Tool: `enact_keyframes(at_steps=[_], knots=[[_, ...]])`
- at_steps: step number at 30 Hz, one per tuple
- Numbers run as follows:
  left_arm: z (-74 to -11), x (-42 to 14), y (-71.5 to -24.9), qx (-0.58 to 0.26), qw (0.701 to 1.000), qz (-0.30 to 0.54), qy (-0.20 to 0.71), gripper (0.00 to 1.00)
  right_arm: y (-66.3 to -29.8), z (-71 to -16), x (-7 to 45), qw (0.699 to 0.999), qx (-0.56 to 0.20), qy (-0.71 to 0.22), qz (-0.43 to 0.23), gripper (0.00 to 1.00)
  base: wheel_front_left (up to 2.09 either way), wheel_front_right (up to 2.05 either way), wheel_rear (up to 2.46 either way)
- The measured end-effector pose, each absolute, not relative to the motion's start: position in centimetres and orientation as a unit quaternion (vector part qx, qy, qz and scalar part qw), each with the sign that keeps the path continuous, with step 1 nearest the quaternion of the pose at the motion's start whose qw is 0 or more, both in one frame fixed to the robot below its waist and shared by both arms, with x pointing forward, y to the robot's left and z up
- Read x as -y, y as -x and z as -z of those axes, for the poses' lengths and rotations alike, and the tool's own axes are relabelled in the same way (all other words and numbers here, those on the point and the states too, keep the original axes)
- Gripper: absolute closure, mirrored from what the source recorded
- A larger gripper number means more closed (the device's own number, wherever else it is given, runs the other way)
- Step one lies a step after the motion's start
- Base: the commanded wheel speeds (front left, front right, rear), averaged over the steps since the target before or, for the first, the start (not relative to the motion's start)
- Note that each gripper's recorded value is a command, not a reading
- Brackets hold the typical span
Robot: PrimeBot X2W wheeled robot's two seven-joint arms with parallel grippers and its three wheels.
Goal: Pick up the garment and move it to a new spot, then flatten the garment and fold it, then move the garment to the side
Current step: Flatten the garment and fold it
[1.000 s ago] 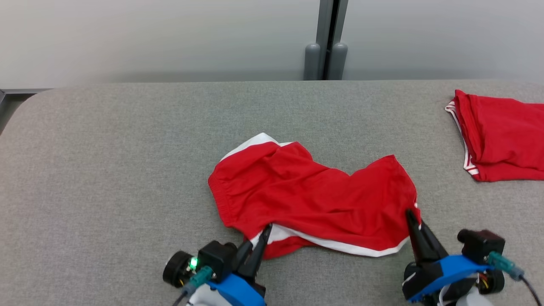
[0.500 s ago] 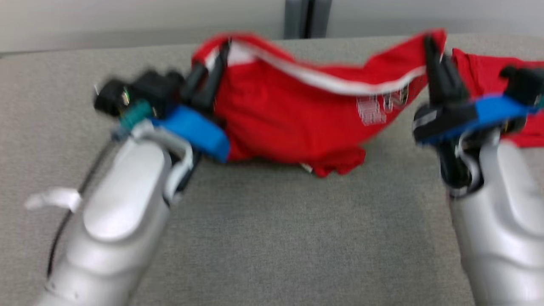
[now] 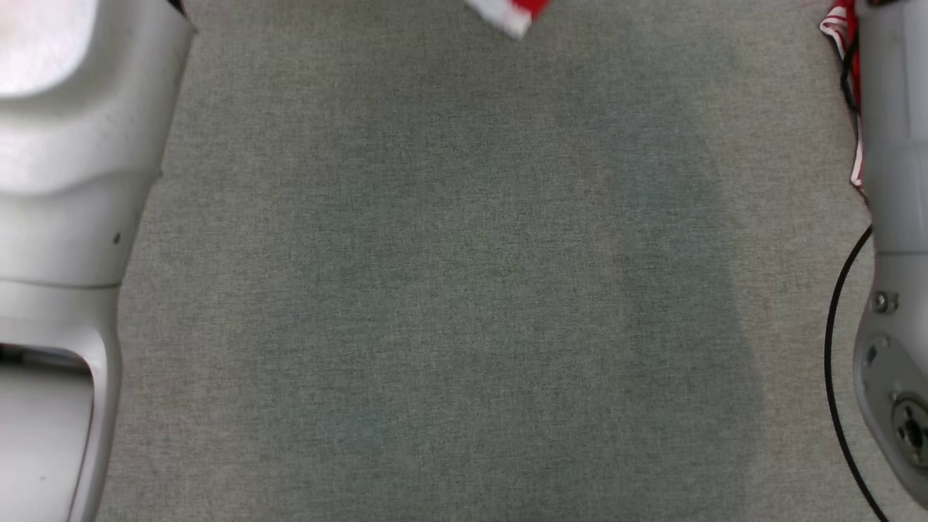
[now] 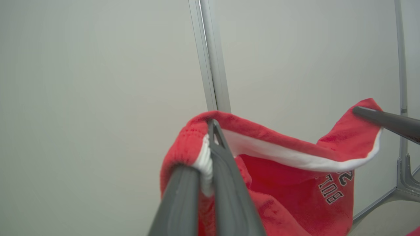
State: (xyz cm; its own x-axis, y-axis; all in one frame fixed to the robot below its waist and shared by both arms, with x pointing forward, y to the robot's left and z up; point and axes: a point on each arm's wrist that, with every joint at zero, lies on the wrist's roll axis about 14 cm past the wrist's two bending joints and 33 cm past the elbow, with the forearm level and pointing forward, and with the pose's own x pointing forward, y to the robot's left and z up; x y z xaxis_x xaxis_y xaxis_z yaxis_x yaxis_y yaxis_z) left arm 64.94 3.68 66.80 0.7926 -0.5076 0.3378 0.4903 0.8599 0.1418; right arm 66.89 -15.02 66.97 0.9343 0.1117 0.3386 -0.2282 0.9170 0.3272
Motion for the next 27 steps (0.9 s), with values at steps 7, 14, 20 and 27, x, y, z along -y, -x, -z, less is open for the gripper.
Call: enact_keyframes(at_steps=[7,14,20,27], knots=[[-67.5,-3.3,-65.9,0.194,0.944,0.266,-0.011,1.0,-67.9,-68.0,13.9,0.964,0.173,-0.174,-0.101,1.0,0.0,0.0,0.0],[-60.3,-3.3,-63.8,0.119,0.954,0.274,0.019,1.0,-66.6,-60.9,13.5,0.974,0.108,-0.175,-0.099,1.0,0.0,0.0,0.0],[-54.1,-3.7,-58.2,0.055,0.958,0.277,0.053,1.0,-61.9,-53.1,14.2,0.981,0.031,-0.171,-0.091,1.0,0.0,0.0,0.0],[-48.9,-4.5,-50.5,-0.011,0.96,0.266,0.086,1.0,-54.4,-47.5,14.8,0.978,-0.032,-0.186,-0.087,1.0,0.0,0.0,0.0]])
